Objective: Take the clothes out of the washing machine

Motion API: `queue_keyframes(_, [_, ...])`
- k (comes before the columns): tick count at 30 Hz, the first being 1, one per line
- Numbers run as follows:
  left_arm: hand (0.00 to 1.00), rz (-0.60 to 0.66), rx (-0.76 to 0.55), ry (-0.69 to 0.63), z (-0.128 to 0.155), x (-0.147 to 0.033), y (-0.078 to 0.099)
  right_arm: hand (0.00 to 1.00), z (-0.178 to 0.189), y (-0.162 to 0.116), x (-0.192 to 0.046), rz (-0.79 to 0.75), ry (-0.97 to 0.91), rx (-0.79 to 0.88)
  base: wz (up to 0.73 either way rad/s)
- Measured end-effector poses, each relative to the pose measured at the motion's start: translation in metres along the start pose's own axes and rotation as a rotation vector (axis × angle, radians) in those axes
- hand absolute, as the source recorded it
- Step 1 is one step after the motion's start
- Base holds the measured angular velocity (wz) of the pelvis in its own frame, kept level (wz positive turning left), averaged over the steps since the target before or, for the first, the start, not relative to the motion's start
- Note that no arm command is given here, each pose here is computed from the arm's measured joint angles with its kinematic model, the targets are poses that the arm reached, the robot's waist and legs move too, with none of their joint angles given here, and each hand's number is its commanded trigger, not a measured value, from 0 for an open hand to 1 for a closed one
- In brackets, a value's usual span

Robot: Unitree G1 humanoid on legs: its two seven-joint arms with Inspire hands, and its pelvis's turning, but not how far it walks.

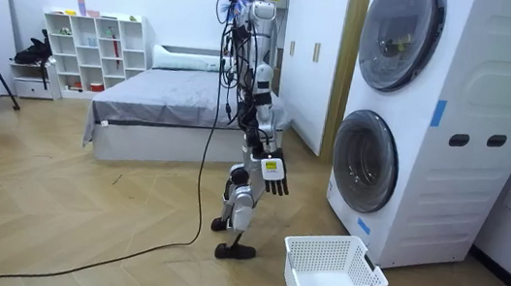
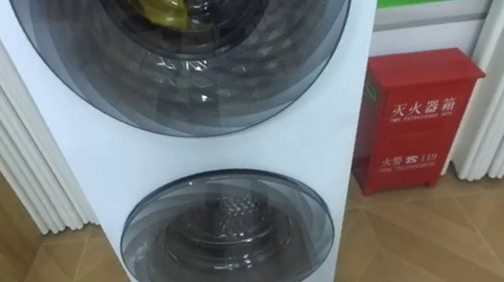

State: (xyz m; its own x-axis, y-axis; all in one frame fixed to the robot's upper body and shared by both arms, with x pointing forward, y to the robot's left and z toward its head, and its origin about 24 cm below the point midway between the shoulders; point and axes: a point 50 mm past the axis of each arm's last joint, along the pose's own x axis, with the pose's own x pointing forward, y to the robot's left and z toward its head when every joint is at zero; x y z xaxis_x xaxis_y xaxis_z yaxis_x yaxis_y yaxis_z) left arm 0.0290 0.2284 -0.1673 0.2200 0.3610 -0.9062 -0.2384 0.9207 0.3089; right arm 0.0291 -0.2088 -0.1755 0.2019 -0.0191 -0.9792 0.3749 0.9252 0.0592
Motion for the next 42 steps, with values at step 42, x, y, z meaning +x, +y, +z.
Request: queue_keyframes(42, [0.0,-0.019,0.053,-0.002,0.017,0.004,0.014,0.0,0.321,0.103,-0.156,0.138,-1.174,-0.035,0.01])
